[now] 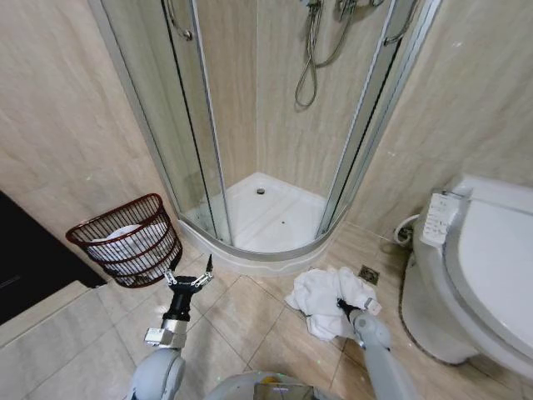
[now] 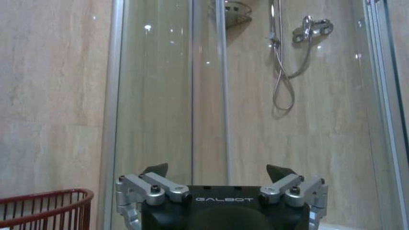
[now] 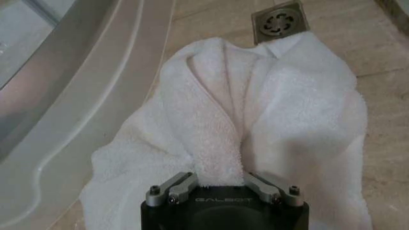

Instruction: Discard the used towel into the hamper.

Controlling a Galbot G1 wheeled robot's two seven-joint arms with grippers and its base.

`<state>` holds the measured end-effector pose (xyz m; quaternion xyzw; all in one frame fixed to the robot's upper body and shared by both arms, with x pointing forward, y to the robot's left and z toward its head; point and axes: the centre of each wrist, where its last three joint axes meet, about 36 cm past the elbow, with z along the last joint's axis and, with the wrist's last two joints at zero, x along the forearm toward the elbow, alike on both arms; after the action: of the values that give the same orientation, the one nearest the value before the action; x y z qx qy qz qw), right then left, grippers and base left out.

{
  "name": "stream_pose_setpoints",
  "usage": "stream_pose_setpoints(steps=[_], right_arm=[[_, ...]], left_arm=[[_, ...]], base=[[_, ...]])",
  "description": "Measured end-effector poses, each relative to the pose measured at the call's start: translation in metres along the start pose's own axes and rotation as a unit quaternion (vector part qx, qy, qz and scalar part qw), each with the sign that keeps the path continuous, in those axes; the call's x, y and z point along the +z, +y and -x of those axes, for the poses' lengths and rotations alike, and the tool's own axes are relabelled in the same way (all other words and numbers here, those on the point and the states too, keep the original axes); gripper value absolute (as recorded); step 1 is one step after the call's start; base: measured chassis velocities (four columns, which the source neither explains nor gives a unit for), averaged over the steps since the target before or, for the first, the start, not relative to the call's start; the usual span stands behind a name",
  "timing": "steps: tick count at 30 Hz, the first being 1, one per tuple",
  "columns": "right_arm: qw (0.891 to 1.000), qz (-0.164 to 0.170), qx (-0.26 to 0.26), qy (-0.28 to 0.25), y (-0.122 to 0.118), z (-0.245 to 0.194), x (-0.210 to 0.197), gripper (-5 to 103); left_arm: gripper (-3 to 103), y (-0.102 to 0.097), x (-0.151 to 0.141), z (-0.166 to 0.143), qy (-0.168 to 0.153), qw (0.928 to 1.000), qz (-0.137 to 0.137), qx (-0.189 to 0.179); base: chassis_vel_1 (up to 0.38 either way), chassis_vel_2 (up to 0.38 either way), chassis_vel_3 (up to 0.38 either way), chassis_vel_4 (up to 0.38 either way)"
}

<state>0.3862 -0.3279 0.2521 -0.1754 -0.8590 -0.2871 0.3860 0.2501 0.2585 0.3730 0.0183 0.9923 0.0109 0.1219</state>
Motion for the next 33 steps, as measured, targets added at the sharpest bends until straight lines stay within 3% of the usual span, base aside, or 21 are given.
stream_pose_setpoints(steps=[10, 14, 16, 17, 20, 21, 24, 25, 28, 29, 31, 33], right_arm=[[0.999, 0.004, 0.002, -0.04, -0.003, 0.0, 0.01, 7], [0.994, -0.029, 0.004, -0.101, -0.002, -0.006, 0.019, 7], [0.982, -0.081, 0.018, -0.17, -0.003, -0.009, 0.036, 7], [0.982, -0.081, 0.018, -0.17, -0.003, -0.009, 0.036, 7], [0.953, -0.162, 0.015, -0.257, -0.011, -0.019, 0.057, 7], [0.953, -0.162, 0.015, -0.257, -0.011, -0.019, 0.057, 7], [0.928, -0.203, 0.001, -0.312, -0.012, -0.038, 0.063, 7], [0.928, -0.203, 0.001, -0.312, -0.012, -0.038, 0.063, 7], [0.908, -0.22, -0.016, -0.356, -0.008, -0.067, 0.055, 7], [0.908, -0.22, -0.016, -0.356, -0.008, -0.067, 0.055, 7], [0.893, -0.229, -0.032, -0.387, -0.003, -0.091, 0.042, 7], [0.886, -0.233, -0.04, -0.399, -0.001, -0.102, 0.036, 7]], left_arm=[[100, 0.0, -0.003, -0.002, -0.005, 1.0, 0.001, 0.0], [100, 0.0, -0.004, -0.002, -0.008, 1.0, 0.0, 0.0], [100, -0.001, -0.004, -0.002, -0.011, 0.9999, 0.0, 0.0], [100, -0.001, -0.004, -0.002, -0.011, 0.9999, 0.0, 0.0], [100, -0.002, -0.004, -0.003, -0.015, 0.9999, -0.002, 0.0], [100, -0.002, -0.004, -0.003, -0.015, 0.9999, -0.002, 0.0], [100, -0.002, -0.005, -0.002, -0.019, 0.9998, -0.003, 0.0], [100, -0.002, -0.005, -0.002, -0.019, 0.9998, -0.003, 0.0], [100, -0.003, -0.005, -0.002, -0.024, 0.9997, -0.004, -0.002], [100, -0.003, -0.005, -0.002, -0.024, 0.9997, -0.004, -0.002], [100, -0.004, -0.006, -0.002, -0.026, 0.9996, -0.007, -0.004], [100, -0.005, -0.006, -0.002, -0.027, 0.9996, -0.008, -0.005]], base=[[0.0, 0.0, 0.0, 0.0], [0.0, 0.0, 0.0, 0.0], [0.0, 0.0, 0.0, 0.0], [0.0, 0.0, 0.0, 0.0], [0.0, 0.0, 0.0, 0.0], [0.0, 0.0, 0.0, 0.0], [0.0, 0.0, 0.0, 0.0], [0.0, 0.0, 0.0, 0.0], [0.0, 0.0, 0.0, 0.0], [0.0, 0.0, 0.0, 0.0], [0.0, 0.0, 0.0, 0.0], [0.0, 0.0, 0.0, 0.0]])
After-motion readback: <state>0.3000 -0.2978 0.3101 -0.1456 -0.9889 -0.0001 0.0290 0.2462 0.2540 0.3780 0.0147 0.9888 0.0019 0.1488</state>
